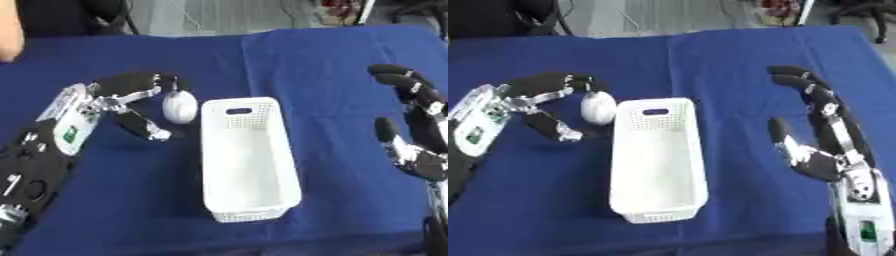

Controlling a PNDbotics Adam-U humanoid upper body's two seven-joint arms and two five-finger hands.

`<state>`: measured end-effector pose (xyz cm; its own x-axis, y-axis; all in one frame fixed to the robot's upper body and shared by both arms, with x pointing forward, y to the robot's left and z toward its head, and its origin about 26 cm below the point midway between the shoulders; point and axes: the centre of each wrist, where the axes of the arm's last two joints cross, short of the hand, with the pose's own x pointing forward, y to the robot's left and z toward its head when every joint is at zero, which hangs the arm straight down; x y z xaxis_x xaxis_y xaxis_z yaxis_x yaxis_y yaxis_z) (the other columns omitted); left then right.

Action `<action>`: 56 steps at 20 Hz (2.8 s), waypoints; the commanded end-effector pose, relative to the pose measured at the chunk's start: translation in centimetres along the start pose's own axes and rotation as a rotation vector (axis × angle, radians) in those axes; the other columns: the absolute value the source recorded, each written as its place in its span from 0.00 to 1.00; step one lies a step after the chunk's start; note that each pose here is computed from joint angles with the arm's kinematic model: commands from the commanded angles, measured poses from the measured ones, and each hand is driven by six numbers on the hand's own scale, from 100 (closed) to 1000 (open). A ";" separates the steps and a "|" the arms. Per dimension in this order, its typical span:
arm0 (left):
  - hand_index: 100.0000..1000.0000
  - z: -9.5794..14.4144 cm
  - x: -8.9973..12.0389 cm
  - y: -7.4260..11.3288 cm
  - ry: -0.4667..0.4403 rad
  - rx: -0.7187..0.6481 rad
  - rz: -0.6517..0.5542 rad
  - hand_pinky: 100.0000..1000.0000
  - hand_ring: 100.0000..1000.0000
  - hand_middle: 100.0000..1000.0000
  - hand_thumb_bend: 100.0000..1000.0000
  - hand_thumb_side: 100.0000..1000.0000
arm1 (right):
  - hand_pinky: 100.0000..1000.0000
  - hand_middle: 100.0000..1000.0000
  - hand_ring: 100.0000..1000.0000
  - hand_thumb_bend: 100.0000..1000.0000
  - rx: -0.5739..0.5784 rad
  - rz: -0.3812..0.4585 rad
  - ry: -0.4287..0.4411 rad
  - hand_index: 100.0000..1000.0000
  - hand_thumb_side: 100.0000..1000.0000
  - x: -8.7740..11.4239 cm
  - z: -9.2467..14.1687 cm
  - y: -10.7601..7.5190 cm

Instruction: Pick up objects on the table and place them in the box.

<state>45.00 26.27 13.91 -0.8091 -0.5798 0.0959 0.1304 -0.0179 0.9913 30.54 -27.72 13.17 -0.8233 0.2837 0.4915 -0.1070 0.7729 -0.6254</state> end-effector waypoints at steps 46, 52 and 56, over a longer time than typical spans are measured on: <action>0.76 3.3 -4.0 0.1 0.241 0.145 -0.116 0.15 0.35 0.54 0.00 0.47 | 1.00 0.83 0.89 0.14 0.020 0.010 -0.067 0.84 0.49 0.3 -1.5 -0.5; 0.74 3.6 -4.0 0.3 0.241 0.167 -0.088 0.14 0.34 0.54 0.00 0.47 | 1.00 0.83 0.89 0.14 0.019 0.009 -0.064 0.84 0.50 0.3 -1.4 -0.5; 0.69 4.5 -3.5 1.4 0.238 0.251 0.002 0.09 0.31 0.56 0.00 0.50 | 1.00 0.83 0.88 0.13 0.019 0.013 -0.057 0.84 0.50 0.3 -1.3 -0.6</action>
<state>45.45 31.02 12.86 -0.6499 -0.7511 0.1161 0.0097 0.1445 0.9895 31.17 -27.19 14.02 -0.8493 0.2543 0.4627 -0.1165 0.7646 -0.6339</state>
